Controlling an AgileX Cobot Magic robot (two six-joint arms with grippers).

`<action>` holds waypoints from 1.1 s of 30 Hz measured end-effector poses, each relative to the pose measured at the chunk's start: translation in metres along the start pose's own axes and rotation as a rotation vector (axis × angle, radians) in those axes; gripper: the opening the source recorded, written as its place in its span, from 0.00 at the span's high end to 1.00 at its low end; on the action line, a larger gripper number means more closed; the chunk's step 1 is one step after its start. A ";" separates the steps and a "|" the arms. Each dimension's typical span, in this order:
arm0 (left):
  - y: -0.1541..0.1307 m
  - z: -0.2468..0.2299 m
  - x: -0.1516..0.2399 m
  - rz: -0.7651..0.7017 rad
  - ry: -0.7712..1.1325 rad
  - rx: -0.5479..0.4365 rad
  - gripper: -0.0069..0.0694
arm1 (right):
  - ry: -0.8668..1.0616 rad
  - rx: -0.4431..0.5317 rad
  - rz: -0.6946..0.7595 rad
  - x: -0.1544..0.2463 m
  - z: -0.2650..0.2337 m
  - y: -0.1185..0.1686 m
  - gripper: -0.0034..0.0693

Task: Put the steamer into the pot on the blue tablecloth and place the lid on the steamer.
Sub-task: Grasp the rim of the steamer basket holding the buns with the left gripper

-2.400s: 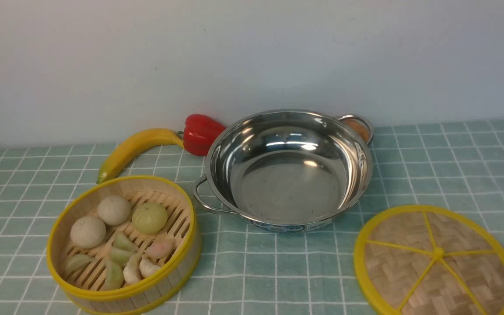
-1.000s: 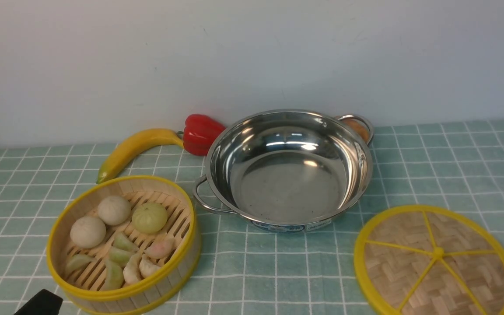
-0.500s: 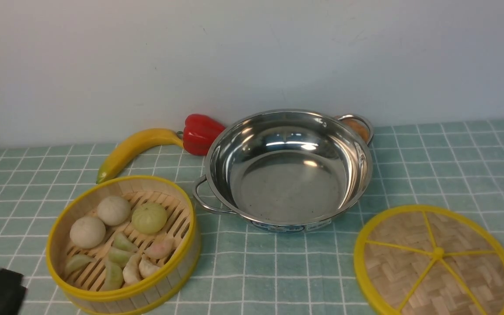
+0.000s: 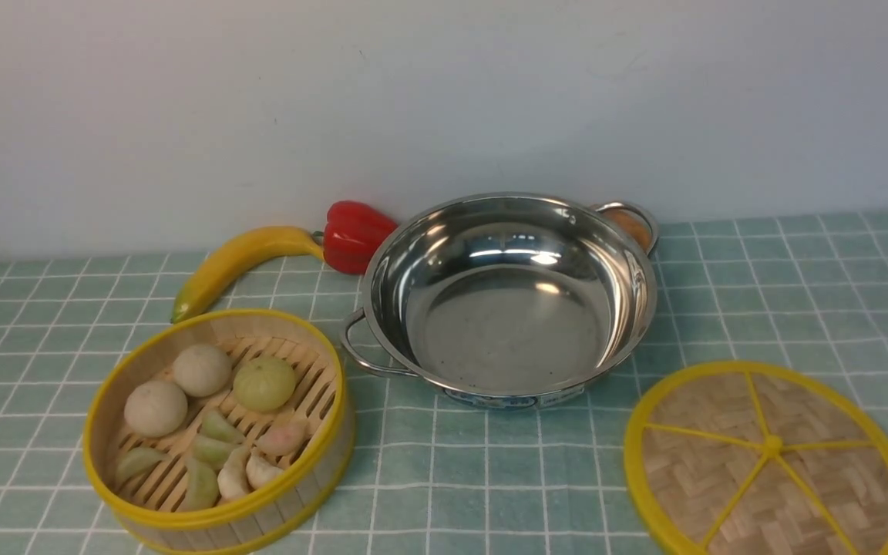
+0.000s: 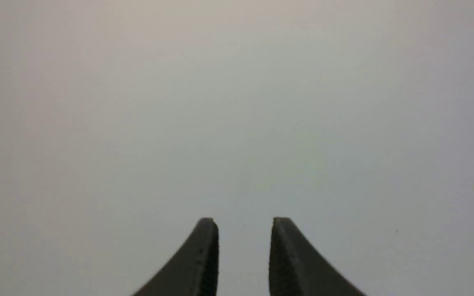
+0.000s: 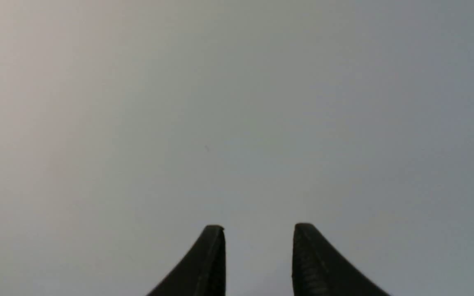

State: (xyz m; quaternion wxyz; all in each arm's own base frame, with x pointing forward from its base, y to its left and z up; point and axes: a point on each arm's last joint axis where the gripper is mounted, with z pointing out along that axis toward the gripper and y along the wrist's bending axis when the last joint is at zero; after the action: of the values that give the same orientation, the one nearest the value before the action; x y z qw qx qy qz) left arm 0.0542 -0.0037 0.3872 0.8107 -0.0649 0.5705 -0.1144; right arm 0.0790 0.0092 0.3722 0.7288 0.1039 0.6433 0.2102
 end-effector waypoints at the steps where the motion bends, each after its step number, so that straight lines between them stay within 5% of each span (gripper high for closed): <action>1: 0.000 0.009 0.002 0.006 0.025 -0.003 0.70 | 0.060 0.040 0.010 0.004 0.008 -0.002 0.61; 5: -0.004 0.051 0.035 -0.005 0.309 0.115 0.76 | 0.295 0.150 -0.008 0.022 0.033 -0.010 0.61; 6: -0.006 0.061 0.051 -0.021 0.425 0.163 0.78 | 0.349 0.158 -0.017 0.027 0.039 -0.011 0.61; 7: -0.006 0.062 0.054 -0.010 0.425 0.086 0.78 | 0.357 0.157 -0.021 0.028 0.040 -0.011 0.61; 8: -0.006 0.073 0.081 -0.060 0.643 0.222 0.79 | 0.431 0.146 -0.056 0.037 0.048 -0.012 0.61; 10: -0.002 0.079 0.106 -0.081 0.821 0.226 0.79 | 0.484 0.129 -0.077 0.044 0.053 -0.011 0.61; 14: 0.025 0.088 0.158 -0.107 1.216 0.006 0.79 | 0.619 0.078 -0.113 0.059 0.060 -0.010 0.61; 22: 0.066 0.118 0.183 0.056 1.387 -0.348 0.76 | 0.798 0.015 -0.106 0.079 0.065 -0.008 0.61; 33: 0.092 0.144 0.226 0.201 1.524 -0.422 0.63 | 0.834 0.001 -0.090 0.083 0.065 -0.007 0.61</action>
State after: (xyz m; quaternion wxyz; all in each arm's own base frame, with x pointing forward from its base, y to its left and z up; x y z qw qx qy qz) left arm 0.2728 0.0229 0.2085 0.1746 -0.0692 0.9805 0.0570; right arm 0.1511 0.0474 0.3053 0.4142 -0.0179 0.8873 0.2021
